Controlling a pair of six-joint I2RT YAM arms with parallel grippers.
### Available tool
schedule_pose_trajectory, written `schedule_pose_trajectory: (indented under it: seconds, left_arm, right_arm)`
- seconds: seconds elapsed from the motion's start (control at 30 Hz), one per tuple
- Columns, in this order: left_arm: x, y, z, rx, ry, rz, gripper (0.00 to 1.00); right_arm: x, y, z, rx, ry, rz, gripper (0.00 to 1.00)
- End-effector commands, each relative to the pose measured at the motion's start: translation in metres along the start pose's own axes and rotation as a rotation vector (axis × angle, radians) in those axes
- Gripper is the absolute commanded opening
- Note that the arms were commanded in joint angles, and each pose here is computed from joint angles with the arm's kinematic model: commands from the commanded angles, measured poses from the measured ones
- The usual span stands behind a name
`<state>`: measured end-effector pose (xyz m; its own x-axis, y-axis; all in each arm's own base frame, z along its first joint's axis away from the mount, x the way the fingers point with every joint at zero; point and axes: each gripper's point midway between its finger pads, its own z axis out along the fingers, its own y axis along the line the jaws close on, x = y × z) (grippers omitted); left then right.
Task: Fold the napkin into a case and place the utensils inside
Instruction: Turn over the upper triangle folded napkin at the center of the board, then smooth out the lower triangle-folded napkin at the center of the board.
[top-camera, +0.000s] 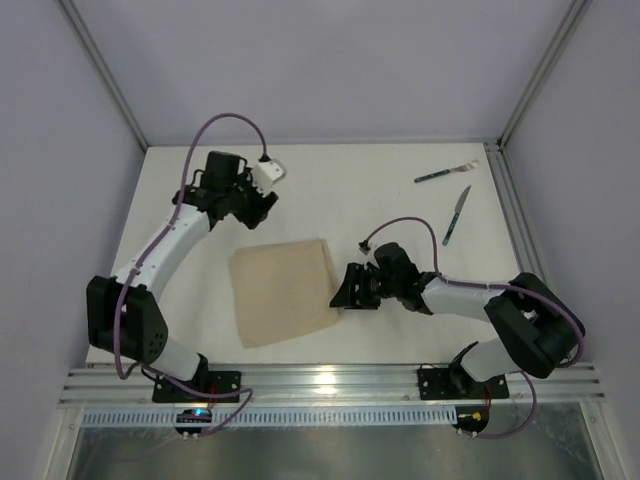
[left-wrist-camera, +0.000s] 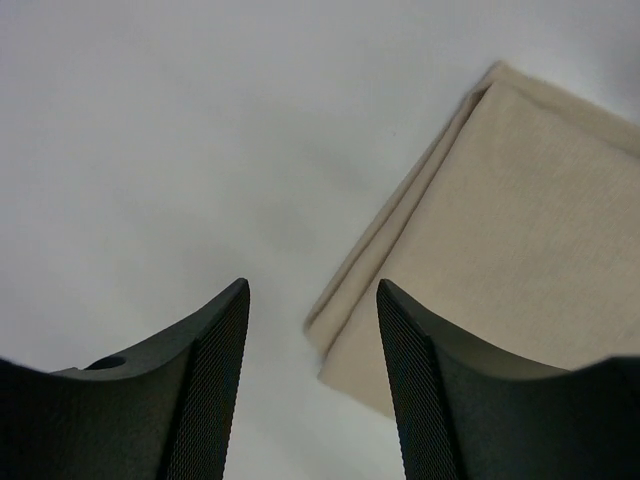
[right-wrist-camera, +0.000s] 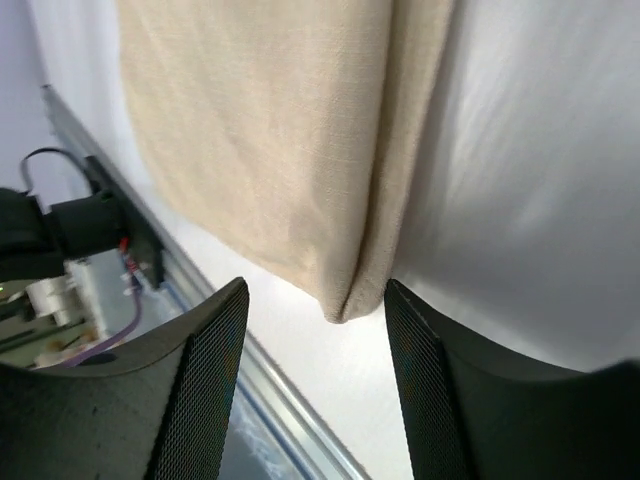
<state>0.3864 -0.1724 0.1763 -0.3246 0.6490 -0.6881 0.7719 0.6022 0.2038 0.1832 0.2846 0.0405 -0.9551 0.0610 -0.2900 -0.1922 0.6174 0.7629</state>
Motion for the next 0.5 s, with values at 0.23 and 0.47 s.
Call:
schedule_pose_trajectory:
  seconds: [0.23, 0.47]
  left_arm:
    - [0.14, 0.015, -0.034, -0.032, 0.167, -0.373, 0.57]
    - [0.169, 0.017, 0.001, 0.019, 0.213, -0.446, 0.56]
  right_arm:
    - [-0.14, 0.012, -0.018, 0.243, -0.142, -0.363, 0.36]
    - [-0.2, 0.006, 0.035, 0.243, -0.128, -0.449, 0.44]
